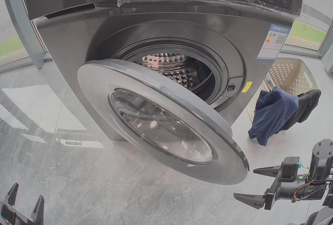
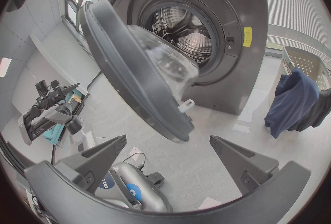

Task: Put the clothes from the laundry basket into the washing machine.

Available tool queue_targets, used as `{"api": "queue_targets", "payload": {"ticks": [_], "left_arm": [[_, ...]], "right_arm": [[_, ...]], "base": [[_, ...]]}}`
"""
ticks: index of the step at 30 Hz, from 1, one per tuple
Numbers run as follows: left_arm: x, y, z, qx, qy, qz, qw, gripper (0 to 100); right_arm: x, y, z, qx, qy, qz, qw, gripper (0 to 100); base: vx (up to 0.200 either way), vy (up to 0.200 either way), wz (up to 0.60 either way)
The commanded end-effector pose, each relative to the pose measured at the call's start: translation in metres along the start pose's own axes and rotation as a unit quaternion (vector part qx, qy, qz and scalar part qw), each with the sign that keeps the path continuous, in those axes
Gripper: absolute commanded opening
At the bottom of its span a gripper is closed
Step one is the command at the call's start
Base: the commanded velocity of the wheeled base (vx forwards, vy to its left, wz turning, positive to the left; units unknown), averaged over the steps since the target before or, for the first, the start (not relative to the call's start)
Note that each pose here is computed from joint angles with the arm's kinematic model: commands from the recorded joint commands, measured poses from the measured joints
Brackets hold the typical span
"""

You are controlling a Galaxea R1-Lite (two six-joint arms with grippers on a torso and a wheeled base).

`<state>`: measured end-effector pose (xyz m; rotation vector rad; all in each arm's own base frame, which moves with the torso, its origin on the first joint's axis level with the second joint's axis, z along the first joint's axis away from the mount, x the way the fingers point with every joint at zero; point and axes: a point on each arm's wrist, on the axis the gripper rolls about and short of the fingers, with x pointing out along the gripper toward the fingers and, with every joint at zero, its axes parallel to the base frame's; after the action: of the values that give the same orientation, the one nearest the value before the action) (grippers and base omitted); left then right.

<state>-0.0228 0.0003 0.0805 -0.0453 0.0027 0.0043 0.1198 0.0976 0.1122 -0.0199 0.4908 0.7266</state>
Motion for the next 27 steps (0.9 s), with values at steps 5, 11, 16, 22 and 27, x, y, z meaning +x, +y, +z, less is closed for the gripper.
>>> {"api": "queue_targets", "payload": {"ticks": [5,11,16,22,27], "left_arm": [[0.0,0.0,-0.004,0.0,0.002,0.0,1.0,100],[0.0,0.0,-0.004,0.0,0.002,0.0,1.0,100],[0.0,0.0,-0.004,0.0,0.002,0.0,1.0,100],[0.0,0.0,-0.004,0.0,0.002,0.0,1.0,100],[0.0,0.0,-0.004,0.0,0.002,0.0,1.0,100]], "right_arm": [[-0.007,-0.025,-0.016,0.032,0.024,-0.078,0.9962,100],[0.001,-0.04,0.0,0.043,0.006,-0.112,0.9927,100],[0.014,-0.044,0.017,0.04,-0.007,-0.115,0.9926,100],[0.03,-0.043,0.019,0.035,0.007,-0.112,0.9931,100],[0.028,-0.035,0.015,0.028,0.012,-0.095,0.995,100]], "base": [[0.0,0.0,0.0],[0.0,0.0,0.0],[0.0,0.0,0.0],[0.0,0.0,0.0],[0.0,0.0,0.0]]}}
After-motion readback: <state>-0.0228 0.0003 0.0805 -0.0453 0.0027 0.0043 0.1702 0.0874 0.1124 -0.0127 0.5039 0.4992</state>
